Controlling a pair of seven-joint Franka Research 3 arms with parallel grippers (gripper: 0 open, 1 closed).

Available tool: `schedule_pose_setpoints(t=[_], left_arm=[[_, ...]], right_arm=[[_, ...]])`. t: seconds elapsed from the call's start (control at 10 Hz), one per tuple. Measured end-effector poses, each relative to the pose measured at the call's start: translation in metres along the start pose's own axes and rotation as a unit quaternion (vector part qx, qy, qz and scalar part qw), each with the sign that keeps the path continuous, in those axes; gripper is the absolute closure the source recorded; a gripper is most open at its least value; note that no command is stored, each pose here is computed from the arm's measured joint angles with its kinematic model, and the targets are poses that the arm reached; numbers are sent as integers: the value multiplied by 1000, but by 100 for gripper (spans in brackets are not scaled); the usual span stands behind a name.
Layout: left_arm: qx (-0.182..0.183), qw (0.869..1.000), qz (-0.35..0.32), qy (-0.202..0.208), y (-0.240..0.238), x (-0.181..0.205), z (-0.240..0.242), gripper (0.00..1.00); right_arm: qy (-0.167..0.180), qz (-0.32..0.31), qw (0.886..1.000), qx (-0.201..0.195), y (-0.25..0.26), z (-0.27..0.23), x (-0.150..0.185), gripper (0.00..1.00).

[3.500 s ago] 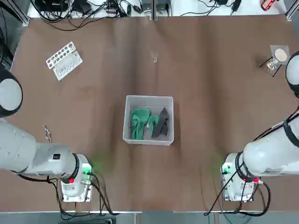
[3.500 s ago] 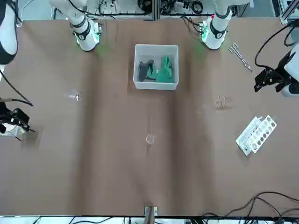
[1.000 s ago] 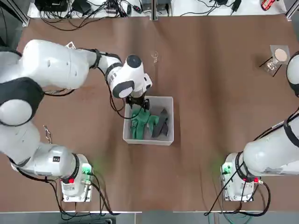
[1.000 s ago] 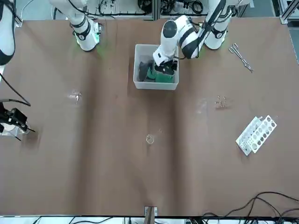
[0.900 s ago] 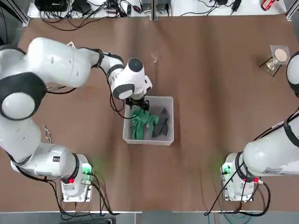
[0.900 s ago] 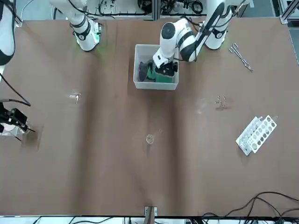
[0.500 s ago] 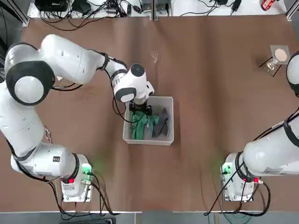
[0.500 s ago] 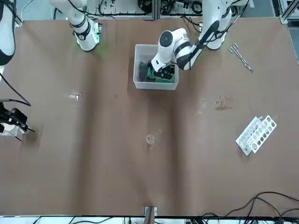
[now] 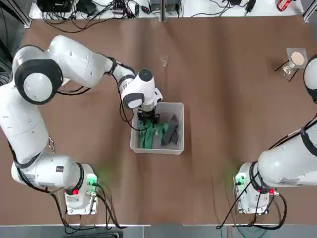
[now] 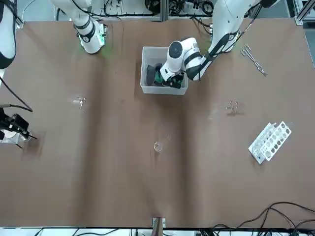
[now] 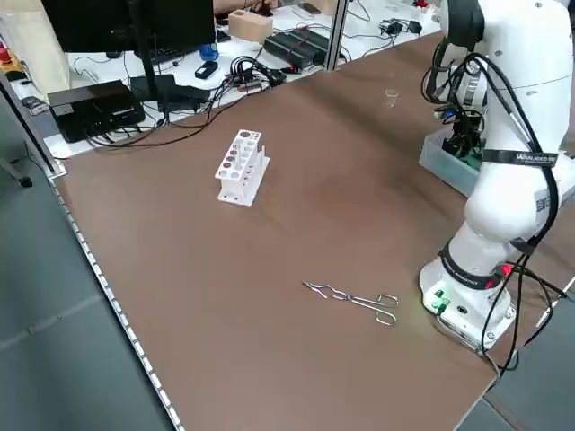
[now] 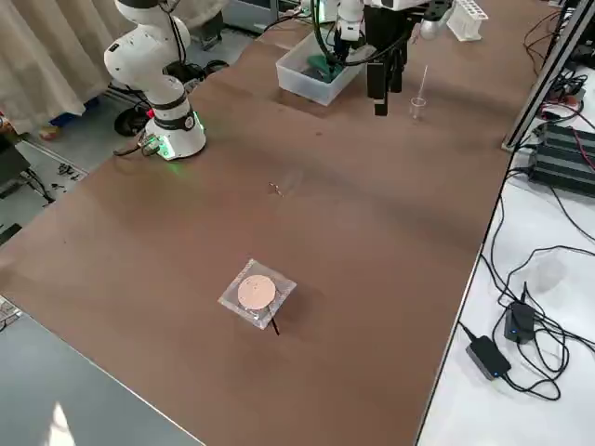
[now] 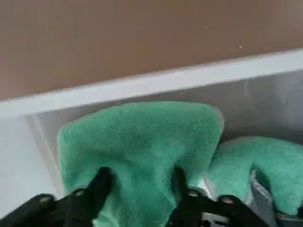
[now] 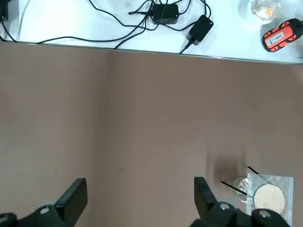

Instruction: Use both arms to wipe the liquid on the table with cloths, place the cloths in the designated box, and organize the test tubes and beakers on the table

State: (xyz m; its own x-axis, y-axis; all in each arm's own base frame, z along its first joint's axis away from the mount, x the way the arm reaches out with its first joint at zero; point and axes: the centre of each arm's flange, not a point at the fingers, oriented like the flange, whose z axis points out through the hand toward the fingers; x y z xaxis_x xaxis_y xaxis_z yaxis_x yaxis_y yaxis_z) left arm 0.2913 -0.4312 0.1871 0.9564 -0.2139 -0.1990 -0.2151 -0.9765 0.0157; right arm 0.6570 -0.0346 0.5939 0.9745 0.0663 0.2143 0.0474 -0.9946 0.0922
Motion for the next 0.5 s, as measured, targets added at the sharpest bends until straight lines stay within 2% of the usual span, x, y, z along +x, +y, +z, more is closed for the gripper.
schedule_pose_setpoints(t=[0.2,0.4,0.5], left_arm=[[14,1000,-1,-4,-1,4,-4,75],[25,1000,-15,2,-1,22,-23,93],[34,999,-29,8,-4,34,-41,96]], right_arm=[[0,0,1000,0,0,0,0,0],[0,-1,1000,0,-1,0,0,0],[0,-1,1000,1,-1,0,0,0]])
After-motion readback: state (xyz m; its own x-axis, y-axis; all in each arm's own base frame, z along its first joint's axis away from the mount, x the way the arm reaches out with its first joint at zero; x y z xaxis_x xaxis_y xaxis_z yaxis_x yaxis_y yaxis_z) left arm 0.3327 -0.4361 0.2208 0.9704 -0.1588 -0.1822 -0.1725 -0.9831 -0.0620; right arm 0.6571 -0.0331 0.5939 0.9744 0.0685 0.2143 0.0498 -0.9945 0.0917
